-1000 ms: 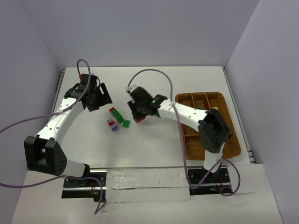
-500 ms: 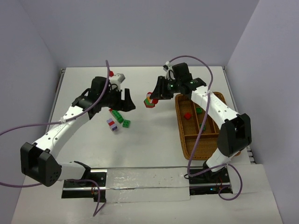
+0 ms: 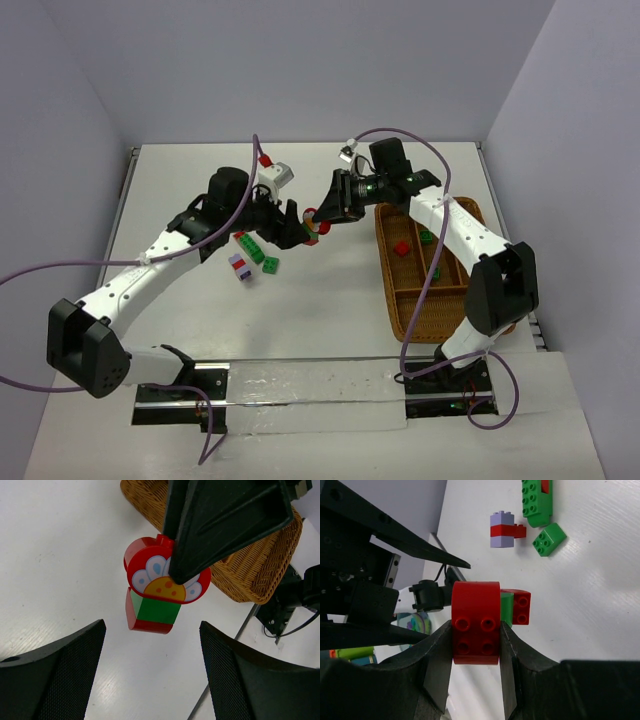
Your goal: Sort the legos into containers by color
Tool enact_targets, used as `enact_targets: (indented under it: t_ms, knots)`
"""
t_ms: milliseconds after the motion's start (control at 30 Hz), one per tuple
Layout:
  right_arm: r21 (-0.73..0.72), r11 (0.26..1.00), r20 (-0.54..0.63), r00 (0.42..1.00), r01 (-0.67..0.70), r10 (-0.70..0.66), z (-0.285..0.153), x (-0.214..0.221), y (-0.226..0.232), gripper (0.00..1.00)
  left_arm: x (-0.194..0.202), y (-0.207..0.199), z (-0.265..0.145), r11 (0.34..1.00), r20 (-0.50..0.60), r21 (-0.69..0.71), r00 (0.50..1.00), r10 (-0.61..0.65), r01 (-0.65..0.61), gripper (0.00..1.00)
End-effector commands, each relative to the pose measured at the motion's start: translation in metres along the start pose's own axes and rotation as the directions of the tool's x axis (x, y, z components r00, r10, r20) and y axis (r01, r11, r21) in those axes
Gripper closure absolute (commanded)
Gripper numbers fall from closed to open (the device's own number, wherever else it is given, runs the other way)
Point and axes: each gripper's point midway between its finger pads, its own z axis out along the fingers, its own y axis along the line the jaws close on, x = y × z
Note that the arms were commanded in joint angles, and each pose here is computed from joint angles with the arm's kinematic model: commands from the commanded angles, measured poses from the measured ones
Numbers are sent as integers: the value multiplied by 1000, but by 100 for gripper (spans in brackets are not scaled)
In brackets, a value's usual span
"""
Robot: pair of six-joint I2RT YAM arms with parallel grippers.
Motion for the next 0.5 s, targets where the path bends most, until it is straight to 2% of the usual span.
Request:
enact_targets:
  t_ms: [0,267,467]
  knots:
    - [-86,995,10,999,46,-45,-7,-7,21,100,-25,-16,-7,994,116,42,988,98,-104,17]
    - [-125,991,13,999,47,-46,-9,-9,31,100,-19,-16,2,994,80,42,992,101,-105,19]
    - [-151,988,13,999,38,-36,-9,-9,36,100,-21,-17,6,993,79,32,991,109,-112,32]
